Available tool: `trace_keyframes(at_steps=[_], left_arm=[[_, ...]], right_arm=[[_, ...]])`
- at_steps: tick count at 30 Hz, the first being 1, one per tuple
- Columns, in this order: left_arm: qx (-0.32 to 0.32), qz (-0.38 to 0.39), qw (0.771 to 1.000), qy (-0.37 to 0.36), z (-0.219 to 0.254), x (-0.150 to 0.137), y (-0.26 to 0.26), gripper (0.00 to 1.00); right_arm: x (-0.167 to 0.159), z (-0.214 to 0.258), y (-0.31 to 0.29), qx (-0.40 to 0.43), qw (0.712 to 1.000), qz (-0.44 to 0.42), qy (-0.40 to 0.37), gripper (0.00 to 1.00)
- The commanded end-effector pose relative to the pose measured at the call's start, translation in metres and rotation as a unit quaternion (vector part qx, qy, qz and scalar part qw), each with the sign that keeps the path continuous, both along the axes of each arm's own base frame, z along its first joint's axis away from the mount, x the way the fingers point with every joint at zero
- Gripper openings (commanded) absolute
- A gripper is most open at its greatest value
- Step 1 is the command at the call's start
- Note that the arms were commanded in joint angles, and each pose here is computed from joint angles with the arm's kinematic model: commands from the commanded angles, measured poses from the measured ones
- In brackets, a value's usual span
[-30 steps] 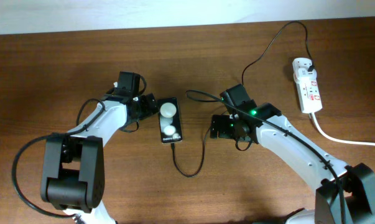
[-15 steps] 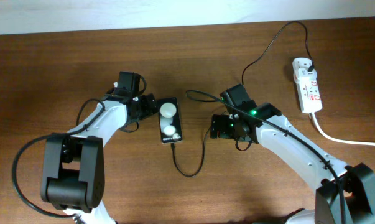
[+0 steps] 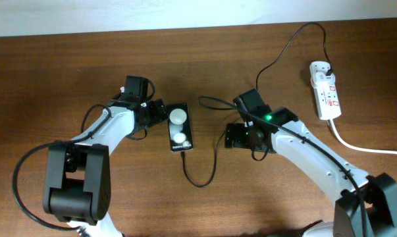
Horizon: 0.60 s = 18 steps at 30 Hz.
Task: Plug charger to phone and switch on socket
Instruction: 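Move the right gripper to the white power strip's switch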
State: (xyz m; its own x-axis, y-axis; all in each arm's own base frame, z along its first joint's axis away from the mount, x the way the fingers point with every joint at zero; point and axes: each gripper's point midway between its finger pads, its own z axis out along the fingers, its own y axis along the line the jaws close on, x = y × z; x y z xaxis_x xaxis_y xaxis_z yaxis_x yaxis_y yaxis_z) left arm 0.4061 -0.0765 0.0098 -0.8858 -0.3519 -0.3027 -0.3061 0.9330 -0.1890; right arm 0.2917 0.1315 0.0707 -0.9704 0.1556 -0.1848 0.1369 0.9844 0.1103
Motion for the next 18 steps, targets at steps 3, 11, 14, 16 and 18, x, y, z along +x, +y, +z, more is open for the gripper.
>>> trace_keyframes(at_steps=[3,11,14,16,18], left_arm=[[0.007,0.003,1.000,0.018,-0.011,-0.008,0.005,0.99],[0.007,0.003,1.000,0.018,-0.011,-0.008,0.005,0.99],[0.007,0.003,1.000,0.018,-0.011,-0.008,0.005,0.99],[0.007,0.003,1.000,0.018,-0.011,-0.008,0.005,0.99],[0.007,0.003,1.000,0.018,-0.011,-0.008,0.005,0.99]], right_arm=[[0.031,0.065,-0.011,-0.028,0.998,-0.022,-0.056,0.99],[0.060,0.109,-0.081,-0.020,0.988,-0.134,-0.077,0.99],[0.061,0.107,-0.116,-0.019,0.980,-0.184,-0.069,0.99],[0.060,0.107,-0.130,-0.015,0.976,-0.205,-0.065,0.99],[0.060,0.106,-0.139,0.002,0.973,-0.223,-0.061,0.99]])
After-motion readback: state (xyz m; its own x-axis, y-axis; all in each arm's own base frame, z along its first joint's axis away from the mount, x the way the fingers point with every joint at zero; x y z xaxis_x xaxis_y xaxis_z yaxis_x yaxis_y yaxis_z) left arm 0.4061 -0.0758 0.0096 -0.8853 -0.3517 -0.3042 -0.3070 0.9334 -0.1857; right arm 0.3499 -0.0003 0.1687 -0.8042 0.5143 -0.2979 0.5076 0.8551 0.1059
